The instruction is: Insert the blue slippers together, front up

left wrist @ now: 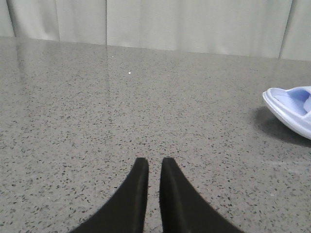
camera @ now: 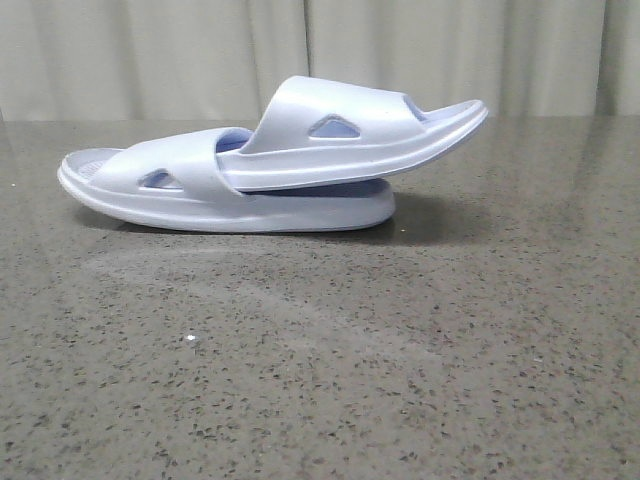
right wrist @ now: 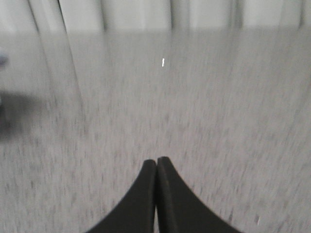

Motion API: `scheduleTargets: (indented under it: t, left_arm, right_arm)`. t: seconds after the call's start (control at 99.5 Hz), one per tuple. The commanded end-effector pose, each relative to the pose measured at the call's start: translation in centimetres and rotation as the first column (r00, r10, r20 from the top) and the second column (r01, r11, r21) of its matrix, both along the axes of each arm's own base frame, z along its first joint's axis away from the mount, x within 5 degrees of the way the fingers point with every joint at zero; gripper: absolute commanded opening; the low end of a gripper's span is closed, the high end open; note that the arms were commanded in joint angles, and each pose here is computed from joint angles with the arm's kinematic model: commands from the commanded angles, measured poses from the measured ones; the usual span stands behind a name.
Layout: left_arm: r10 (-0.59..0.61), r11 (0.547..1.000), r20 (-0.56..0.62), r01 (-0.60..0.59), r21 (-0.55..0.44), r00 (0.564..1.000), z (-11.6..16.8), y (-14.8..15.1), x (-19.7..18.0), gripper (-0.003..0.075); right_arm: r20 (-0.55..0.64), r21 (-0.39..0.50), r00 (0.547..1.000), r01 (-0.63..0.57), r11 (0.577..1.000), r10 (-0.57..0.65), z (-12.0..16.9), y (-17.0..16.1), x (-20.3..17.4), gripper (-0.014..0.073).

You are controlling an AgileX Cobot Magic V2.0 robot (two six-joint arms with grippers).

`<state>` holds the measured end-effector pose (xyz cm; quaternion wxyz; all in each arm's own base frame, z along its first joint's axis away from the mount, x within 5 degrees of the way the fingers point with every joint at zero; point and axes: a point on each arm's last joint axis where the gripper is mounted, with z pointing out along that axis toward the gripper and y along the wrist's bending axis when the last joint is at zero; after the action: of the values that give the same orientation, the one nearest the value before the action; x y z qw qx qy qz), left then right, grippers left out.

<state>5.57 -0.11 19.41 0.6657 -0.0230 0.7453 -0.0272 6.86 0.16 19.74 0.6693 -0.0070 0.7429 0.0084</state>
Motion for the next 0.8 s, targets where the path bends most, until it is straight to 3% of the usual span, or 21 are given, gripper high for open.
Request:
scheduleTargets:
  t: [0.0, 0.794]
  left_arm:
    - [0.007, 1.000, 0.094, -0.006, -0.011, 0.996, 0.55, 0.05, -0.13, 0.0015]
    - [0.006, 1.000, 0.089, -0.006, -0.011, 0.996, 0.50, 0.05, -0.14, 0.0015]
  right_arm:
    - [0.090, -0.019, 0.996, 0.028, 0.999, -0.026, 0.13, -0.21, -0.49, -0.0078]
    - [0.041, -0.057, 0.999, 0.031, 0.998, -0.029, -0.65, -0.19, -1.29, -0.0078]
